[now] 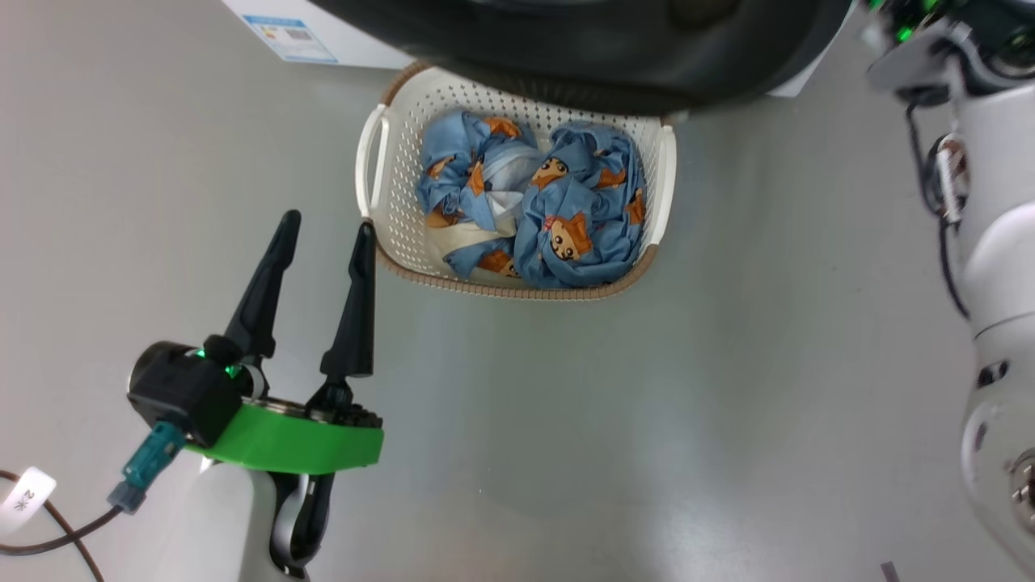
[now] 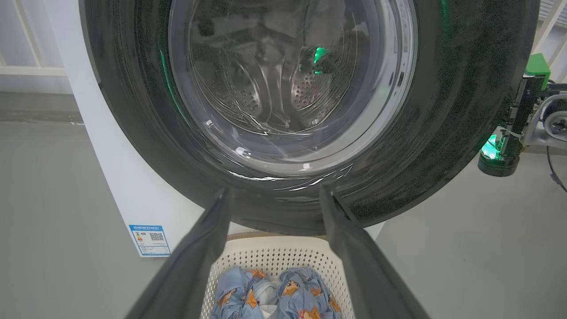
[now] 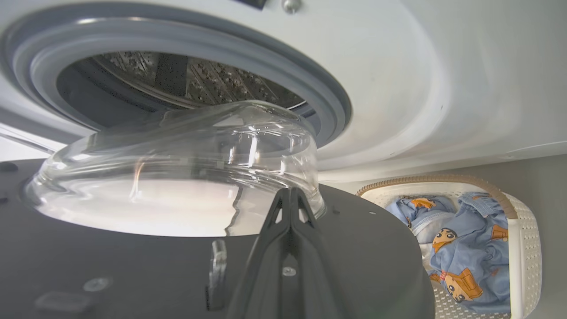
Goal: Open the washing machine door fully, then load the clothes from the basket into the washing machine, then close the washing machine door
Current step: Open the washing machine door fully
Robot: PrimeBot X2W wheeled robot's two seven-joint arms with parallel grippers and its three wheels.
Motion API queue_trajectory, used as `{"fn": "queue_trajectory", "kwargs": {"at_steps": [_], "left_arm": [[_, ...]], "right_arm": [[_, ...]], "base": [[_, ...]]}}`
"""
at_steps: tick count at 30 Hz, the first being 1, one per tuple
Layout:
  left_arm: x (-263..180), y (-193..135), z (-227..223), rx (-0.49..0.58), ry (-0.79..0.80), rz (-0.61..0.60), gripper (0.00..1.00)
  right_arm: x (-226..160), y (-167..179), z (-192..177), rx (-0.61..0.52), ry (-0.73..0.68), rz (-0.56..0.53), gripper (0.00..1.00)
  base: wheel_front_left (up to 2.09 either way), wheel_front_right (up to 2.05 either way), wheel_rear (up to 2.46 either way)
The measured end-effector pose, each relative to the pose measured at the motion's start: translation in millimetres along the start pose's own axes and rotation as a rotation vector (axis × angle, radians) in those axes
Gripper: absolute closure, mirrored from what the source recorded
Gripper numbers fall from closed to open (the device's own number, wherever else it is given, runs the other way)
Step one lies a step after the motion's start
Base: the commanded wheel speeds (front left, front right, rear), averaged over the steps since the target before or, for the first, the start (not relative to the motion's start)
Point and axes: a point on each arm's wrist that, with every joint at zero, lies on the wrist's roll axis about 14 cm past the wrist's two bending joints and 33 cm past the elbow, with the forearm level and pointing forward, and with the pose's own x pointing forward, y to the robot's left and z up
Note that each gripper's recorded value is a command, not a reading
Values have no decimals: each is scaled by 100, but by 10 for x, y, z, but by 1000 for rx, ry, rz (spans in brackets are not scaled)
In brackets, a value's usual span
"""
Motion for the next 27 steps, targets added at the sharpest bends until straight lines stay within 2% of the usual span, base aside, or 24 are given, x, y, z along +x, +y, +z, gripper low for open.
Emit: {"fn": "queue_trajectory", "kwargs": {"at_steps": [7, 13, 27], "left_arm": [[-27, -43, 146, 7, -36, -9, 0], [-118, -71, 232, 6, -52, -9, 0], [-299, -70, 485, 13, -106, 3, 0]], "right_arm": [[-131, 124, -530, -14, 196, 46, 100], [-323, 160, -793, -53, 289, 52, 100], [-654, 314, -1601, -65, 501, 129, 100]], "base": [[0, 0, 0], [0, 0, 0], [0, 0, 0]]}}
